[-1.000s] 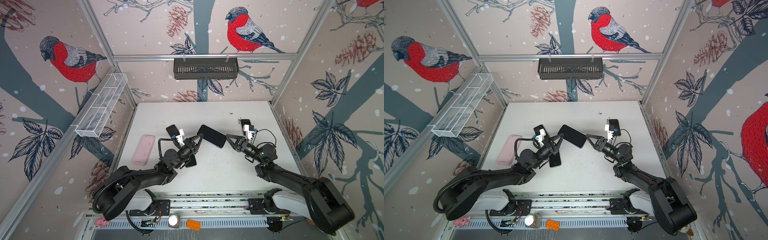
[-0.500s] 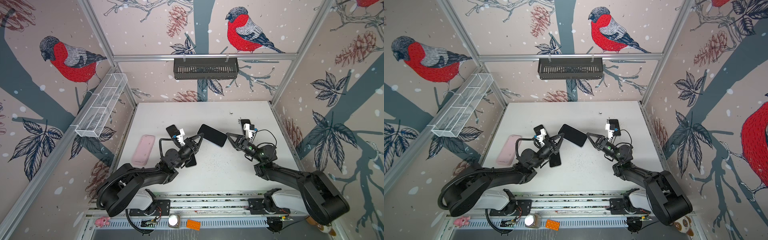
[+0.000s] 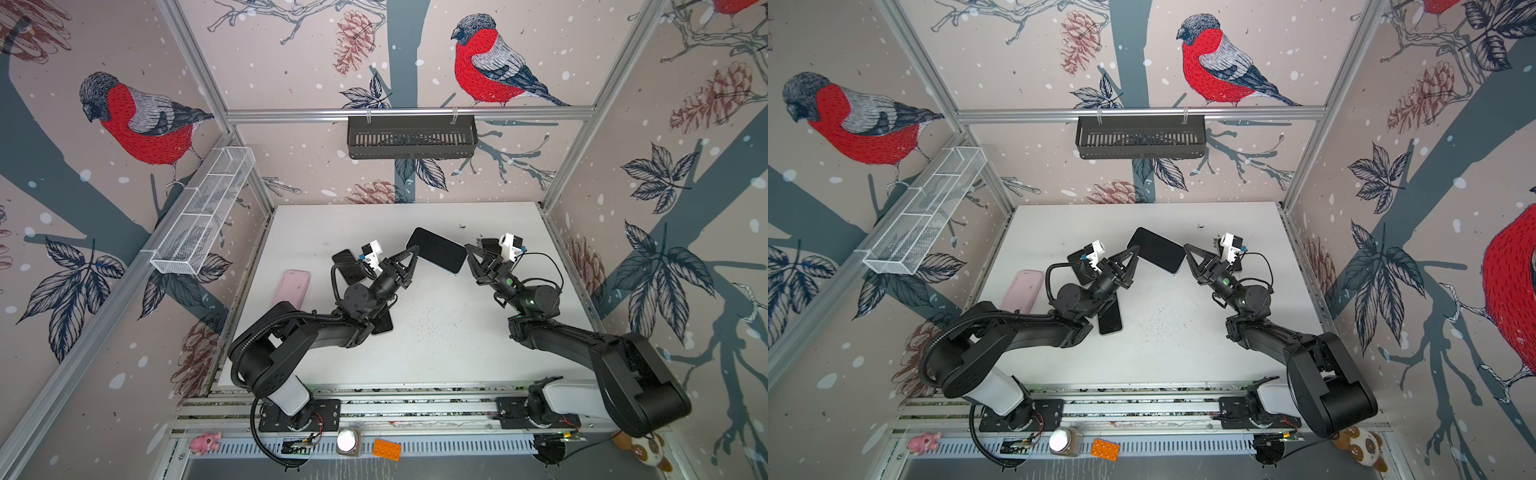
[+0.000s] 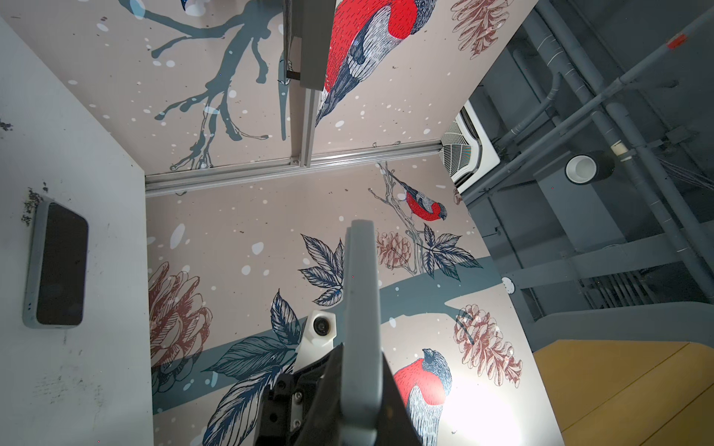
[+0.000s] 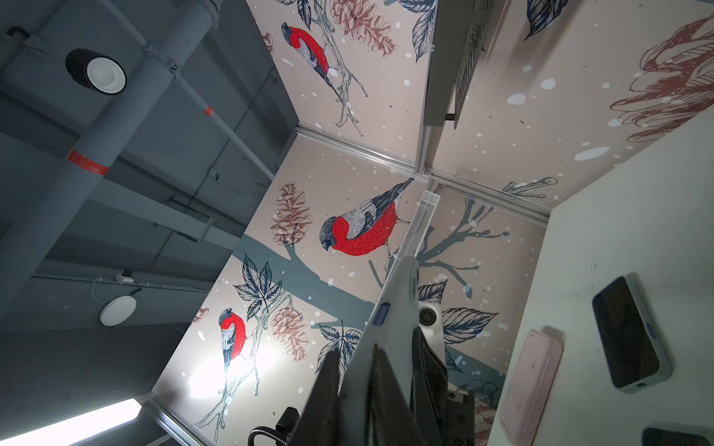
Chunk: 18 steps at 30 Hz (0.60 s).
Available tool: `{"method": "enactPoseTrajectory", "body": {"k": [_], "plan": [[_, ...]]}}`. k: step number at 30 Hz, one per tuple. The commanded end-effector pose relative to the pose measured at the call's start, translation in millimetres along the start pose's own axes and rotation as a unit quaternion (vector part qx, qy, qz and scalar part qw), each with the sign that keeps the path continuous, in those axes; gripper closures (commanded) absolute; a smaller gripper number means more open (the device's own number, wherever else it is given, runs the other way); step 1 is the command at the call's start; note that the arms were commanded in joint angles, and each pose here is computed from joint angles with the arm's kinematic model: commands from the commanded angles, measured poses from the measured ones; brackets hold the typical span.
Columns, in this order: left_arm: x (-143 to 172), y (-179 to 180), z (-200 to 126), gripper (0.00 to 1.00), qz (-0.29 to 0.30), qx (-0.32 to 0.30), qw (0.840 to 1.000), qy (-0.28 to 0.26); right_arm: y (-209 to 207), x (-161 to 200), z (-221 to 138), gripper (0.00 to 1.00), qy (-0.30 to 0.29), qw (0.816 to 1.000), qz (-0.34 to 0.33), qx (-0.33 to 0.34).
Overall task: Take the phone out of the phone case
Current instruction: Remove the phone case from the phone.
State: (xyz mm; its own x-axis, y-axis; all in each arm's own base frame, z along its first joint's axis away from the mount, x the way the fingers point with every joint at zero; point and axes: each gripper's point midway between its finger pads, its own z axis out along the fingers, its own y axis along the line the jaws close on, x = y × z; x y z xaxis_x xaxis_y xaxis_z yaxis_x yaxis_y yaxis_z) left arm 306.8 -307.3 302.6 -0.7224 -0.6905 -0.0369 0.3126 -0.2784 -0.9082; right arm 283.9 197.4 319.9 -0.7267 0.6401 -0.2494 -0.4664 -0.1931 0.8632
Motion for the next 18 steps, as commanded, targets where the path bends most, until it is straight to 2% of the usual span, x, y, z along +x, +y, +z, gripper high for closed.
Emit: {"method": "enactPoseTrajectory", "body": {"k": [1,18], "plan": [[8.0,-50.6,4.2,1.00,-0.014,0.106,0.994,0.019,26.8,6.5,2.1,0.84,0.023,0.998,-0.013,-0.050],[11.2,-78.5,24.4,1.00,-0.013,0.166,0.986,0.023,44.9,-16.1,14.2,0.86,-0.004,0.992,0.048,-0.115]]}}
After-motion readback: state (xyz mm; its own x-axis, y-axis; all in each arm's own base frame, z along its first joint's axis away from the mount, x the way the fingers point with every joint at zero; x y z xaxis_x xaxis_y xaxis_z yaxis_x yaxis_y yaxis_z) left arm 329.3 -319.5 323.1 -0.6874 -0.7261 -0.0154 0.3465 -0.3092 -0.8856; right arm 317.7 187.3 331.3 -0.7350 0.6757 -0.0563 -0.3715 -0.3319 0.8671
